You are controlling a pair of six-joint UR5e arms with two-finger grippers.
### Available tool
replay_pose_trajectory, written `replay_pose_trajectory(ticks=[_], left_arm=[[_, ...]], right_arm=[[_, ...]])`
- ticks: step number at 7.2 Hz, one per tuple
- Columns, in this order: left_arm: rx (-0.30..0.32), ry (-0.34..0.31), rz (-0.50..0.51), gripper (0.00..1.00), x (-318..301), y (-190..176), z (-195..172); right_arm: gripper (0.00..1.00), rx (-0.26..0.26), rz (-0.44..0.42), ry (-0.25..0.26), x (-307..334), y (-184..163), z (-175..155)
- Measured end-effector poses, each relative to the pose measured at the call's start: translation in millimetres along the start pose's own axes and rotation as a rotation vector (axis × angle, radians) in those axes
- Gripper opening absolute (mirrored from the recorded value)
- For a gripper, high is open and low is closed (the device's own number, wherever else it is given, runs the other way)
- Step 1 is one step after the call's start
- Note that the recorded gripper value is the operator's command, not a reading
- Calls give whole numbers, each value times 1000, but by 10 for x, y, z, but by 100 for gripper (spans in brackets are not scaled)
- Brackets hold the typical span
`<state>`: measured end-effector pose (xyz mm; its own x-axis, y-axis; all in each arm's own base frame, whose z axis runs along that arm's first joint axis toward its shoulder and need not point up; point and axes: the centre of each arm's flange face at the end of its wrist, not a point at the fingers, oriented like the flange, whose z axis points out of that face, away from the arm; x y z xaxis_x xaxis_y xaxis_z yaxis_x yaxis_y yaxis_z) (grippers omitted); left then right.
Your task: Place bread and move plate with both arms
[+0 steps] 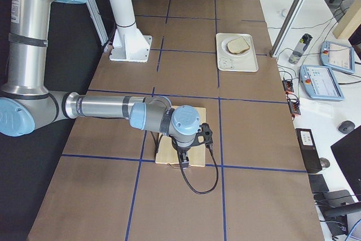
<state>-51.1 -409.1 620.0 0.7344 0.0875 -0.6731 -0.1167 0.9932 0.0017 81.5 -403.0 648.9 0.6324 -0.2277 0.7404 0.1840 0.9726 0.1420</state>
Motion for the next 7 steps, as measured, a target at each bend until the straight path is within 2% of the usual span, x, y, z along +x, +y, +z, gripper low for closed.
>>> replay_pose_trajectory(ticks=[3, 5, 7], left_arm=[[-8, 8, -9, 100, -45, -19, 50], [-2, 7, -2, 100, -24, -35, 24], [3, 5, 4, 100, 2, -34, -6]], right_arm=[[99, -6, 37, 19, 17, -2, -5], [100, -25, 72, 55, 19, -25, 23], [100, -40, 60, 73, -70, -152, 65]])
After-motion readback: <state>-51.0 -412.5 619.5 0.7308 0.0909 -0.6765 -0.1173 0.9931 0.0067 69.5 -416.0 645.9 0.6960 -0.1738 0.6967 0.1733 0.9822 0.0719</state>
